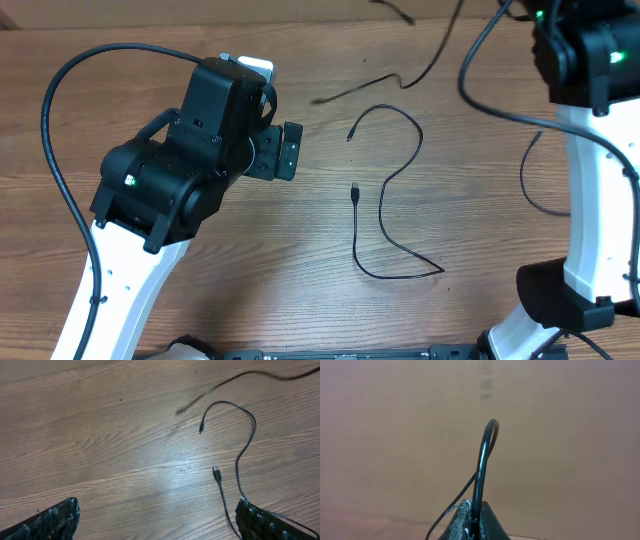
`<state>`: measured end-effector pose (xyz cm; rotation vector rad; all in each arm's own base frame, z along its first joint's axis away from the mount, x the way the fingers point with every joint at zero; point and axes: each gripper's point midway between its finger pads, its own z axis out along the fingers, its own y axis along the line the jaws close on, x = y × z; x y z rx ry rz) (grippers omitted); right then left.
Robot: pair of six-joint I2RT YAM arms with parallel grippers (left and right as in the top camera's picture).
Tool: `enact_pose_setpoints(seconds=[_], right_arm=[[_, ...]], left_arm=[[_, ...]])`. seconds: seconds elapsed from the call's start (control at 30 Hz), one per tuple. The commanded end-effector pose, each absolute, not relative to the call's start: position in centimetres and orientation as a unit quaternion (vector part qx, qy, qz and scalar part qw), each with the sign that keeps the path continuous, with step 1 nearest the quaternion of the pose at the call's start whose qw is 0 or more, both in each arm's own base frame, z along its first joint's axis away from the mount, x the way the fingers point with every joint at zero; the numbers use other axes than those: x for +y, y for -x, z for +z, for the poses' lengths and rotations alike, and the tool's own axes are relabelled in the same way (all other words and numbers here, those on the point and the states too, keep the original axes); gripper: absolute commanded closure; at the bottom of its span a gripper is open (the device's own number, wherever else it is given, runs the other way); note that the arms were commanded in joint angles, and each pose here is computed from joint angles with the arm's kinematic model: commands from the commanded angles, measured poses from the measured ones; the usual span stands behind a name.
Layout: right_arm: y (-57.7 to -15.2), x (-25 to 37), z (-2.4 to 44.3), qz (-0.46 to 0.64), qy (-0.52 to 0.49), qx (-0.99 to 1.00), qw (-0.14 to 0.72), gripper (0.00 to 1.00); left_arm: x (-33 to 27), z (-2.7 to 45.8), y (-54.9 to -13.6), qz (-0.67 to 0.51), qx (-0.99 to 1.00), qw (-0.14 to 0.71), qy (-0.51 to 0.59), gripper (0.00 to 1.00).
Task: Untangle cables
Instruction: 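Lift the second cable with the right gripper and carry it rightward, then lower the cable onto the right side of the table and release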
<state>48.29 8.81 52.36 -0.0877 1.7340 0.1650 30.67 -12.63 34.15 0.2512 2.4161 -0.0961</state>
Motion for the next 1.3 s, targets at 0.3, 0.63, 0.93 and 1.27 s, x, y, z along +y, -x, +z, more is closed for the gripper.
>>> enact_pose_setpoints(seconds=[0.3,0.63,0.93,1.27], right_arm=[[-49.3,-7.8,50.8,-0.082,-0.124,0.764,0.628,0.96],[-51.8,-12.3,46.0,-0.096,-0.149,0.791,0.586,0.96],[-55.3,-13.4,40.1,-0.093,-0.151,0.822,0.541,0.96],[-56.1,-21.9,32.6,-0.125,-0.209,0.843,0.479,0.96]], left_arm=[[-12.4,34.2,-31.0,-0.032,0.932,0.350,-0.089,0.00],[-12.4,34.2,-31.0,-0.032,0.932,0.350,-0.089,0.00],[-12.4,34.2,-31.0,-0.032,0.932,0.350,-0.089,0.01],[-12.4,34.2,-31.0,-0.032,0.932,0.350,-0.089,0.00]])
